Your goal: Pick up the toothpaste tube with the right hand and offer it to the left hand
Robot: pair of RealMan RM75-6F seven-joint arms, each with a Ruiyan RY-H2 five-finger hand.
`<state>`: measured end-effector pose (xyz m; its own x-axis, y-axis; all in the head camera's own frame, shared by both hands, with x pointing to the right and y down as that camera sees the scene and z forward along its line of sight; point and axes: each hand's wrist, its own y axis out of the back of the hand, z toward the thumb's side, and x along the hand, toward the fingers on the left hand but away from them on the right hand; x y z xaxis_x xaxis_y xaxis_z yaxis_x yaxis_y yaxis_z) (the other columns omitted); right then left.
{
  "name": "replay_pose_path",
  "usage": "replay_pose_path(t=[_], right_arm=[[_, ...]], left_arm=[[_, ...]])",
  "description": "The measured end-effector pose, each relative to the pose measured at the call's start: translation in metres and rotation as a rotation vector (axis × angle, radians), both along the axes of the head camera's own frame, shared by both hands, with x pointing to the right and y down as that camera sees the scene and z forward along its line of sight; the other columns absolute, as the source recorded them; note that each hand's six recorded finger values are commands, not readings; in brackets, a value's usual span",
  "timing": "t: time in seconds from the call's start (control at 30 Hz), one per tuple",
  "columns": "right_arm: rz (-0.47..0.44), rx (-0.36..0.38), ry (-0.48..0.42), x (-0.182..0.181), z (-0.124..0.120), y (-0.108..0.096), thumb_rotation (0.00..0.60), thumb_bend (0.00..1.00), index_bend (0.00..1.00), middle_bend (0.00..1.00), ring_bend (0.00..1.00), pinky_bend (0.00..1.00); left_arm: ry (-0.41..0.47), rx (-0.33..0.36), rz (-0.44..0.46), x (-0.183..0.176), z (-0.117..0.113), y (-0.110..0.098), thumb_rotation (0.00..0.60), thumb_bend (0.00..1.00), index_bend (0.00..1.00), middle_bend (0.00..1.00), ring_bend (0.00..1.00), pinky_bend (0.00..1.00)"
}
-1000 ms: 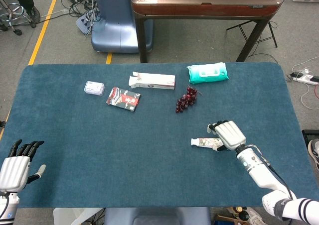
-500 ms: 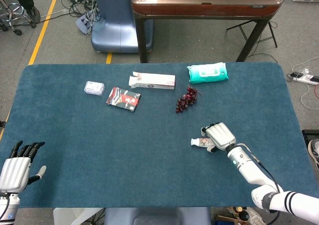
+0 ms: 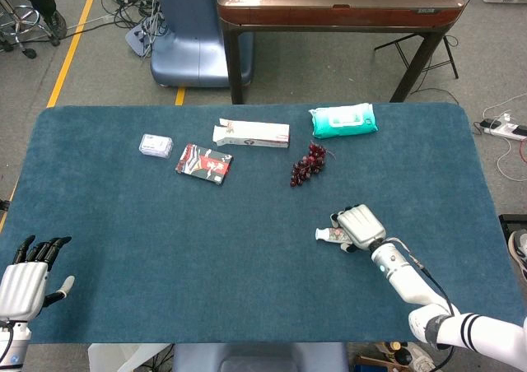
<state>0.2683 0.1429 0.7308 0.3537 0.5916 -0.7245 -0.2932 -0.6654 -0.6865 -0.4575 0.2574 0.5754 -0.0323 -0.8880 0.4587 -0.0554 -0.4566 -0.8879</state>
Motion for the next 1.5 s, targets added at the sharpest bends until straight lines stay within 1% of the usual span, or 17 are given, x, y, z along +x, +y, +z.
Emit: replay_pose_path(t=[0.13, 0.3, 0.4, 0.57, 0.67, 0.73, 0.9, 1.03, 1.17, 1.27, 1.5], right_arm=[[0.006, 0.007, -0.002, 0.0, -0.001, -0.001, 0.6, 0.25, 0.43, 0.49, 0.36, 0.4], [0.029, 0.038, -0.022, 0.001, -0.009, -0.01, 0.6, 0.25, 0.43, 0.49, 0.36, 0.4], [0.019, 0.043, -0.017, 0.0, -0.011, -0.011, 0.6, 0.2, 0.43, 0.49, 0.36, 0.4], [0.013, 0.033, -0.016, -0.003, -0.007, -0.007, 0.6, 0.09, 0.43, 0.49, 0.36, 0.4], [0.005, 0.028, -0.013, -0.005, -0.005, -0.005, 0.6, 0.05, 0.43, 0.49, 0.36, 0.4], [0.005, 0.026, -0.012, -0.006, -0.004, -0.004, 0.6, 0.05, 0.43, 0.49, 0.36, 0.4], [0.006, 0.024, -0.001, -0.004, -0.001, -0.004, 0.6, 0.11, 0.43, 0.49, 0.36, 0.4], [0.009, 0.017, 0.005, -0.004, 0.002, -0.004, 0.6, 0.14, 0.43, 0.49, 0.36, 0.4], [0.01, 0.011, 0.009, -0.003, 0.004, -0.004, 0.6, 0.22, 0.44, 0.5, 0.36, 0.4], [0.005, 0.006, 0.016, -0.002, 0.006, -0.002, 0.6, 0.27, 0.45, 0.51, 0.37, 0.4], [-0.005, -0.002, 0.037, 0.002, 0.008, 0.002, 0.6, 0.32, 0.45, 0.51, 0.37, 0.4]], left_arm=[[0.002, 0.0, -0.002, -0.001, 0.001, 0.0, 0.6, 0.25, 0.19, 0.22, 0.22, 0.05], [0.002, -0.002, -0.003, -0.002, 0.001, 0.001, 0.6, 0.25, 0.19, 0.22, 0.22, 0.05], [0.004, -0.002, -0.004, -0.002, 0.002, 0.001, 0.6, 0.25, 0.19, 0.22, 0.22, 0.05], [0.006, -0.004, -0.007, -0.003, 0.002, 0.002, 0.6, 0.25, 0.19, 0.22, 0.22, 0.05], [0.003, -0.003, -0.009, -0.004, 0.001, 0.003, 0.6, 0.25, 0.19, 0.22, 0.22, 0.05], [0.002, 0.0, -0.01, -0.005, 0.0, 0.002, 0.6, 0.25, 0.19, 0.22, 0.22, 0.05], [0.003, -0.003, -0.01, -0.005, 0.0, 0.002, 0.6, 0.25, 0.19, 0.22, 0.22, 0.05], [0.003, -0.004, -0.009, -0.005, 0.001, 0.002, 0.6, 0.25, 0.19, 0.22, 0.22, 0.05], [0.003, -0.003, -0.01, -0.005, 0.001, 0.002, 0.6, 0.25, 0.19, 0.22, 0.22, 0.05], [0.004, -0.005, -0.012, -0.006, 0.002, 0.003, 0.6, 0.25, 0.19, 0.22, 0.22, 0.05], [0.003, -0.007, -0.019, -0.007, 0.003, 0.004, 0.6, 0.25, 0.19, 0.22, 0.22, 0.05]])
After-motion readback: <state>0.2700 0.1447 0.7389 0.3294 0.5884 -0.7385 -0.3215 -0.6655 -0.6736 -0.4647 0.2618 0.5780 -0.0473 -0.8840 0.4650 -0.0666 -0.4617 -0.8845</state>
